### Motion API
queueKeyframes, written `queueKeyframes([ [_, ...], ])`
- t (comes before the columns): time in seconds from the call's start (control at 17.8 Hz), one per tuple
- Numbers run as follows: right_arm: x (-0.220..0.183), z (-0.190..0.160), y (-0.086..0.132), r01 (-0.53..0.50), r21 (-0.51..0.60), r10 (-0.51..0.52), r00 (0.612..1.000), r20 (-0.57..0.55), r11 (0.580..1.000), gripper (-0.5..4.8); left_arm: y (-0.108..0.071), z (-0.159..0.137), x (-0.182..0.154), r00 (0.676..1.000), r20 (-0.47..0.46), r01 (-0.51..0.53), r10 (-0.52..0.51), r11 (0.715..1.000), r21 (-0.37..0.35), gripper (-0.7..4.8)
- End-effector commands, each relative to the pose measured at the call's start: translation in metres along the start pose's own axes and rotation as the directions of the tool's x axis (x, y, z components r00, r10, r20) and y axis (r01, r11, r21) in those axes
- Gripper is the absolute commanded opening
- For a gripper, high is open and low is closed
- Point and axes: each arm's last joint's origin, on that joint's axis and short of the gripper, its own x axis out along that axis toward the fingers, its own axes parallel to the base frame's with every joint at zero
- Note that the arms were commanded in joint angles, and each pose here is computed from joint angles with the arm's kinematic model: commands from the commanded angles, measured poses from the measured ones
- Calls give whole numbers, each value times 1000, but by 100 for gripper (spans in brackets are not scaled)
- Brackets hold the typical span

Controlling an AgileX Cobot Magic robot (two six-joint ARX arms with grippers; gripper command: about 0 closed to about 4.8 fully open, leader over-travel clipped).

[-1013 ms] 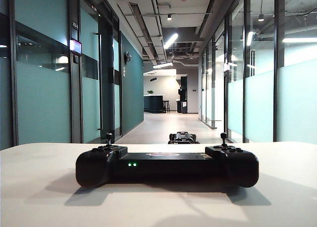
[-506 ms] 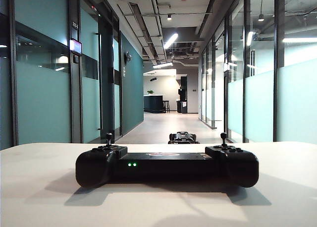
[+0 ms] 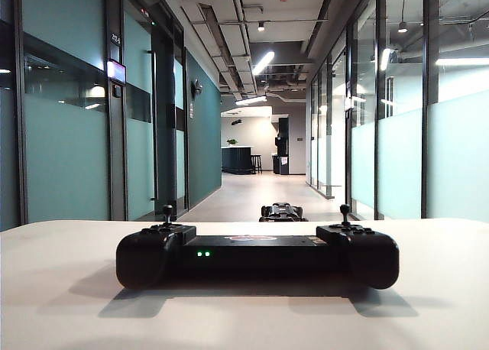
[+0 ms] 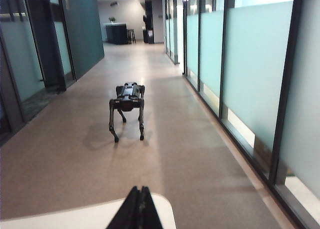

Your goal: Push the left joystick on the remote control sitting on the white table forward to make the robot dog walk in a straight line until it approaches the door.

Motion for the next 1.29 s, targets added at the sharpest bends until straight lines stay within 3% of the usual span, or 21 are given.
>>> queueKeyframes([
  [0.06, -3, 30, 0, 0, -2, 0, 999, -40, 1000, -6, -5, 21, 14, 995, -72, 61, -64, 997, -50, -5],
  [0.28, 7, 61, 3, 14, 77, 0, 983, -184, 997, -6, -11, 42, 41, 971, -177, 138, -162, 981, -139, -5],
  [0.56, 35, 81, 13, -125, 134, 162, 937, -311, 983, -6, -21, 50, 68, 894, -359, 182, -269, 949, -258, -5],
  [0.84, 59, 85, 22, -164, 173, 224, 876, -427, 971, -6, -48, 57, 82, 801, -463, 273, -380, 920, -283, -5],
  [0.96, 66, 81, 31, -210, 187, 276, 834, -478, 960, -6, -62, 60, 87, 749, -518, 302, -413, 909, -288, -5],
  [1.13, 73, 65, 50, -240, 240, 338, 729, -596, 941, -6, -79, 59, 97, 654, -615, 347, -441, 897, -274, -5],
  [1.29, 74, 52, 72, -266, 225, 346, 639, -687, 937, -6, -93, 52, 106, 574, -664, 414, -480, 869, -270, -5],
])
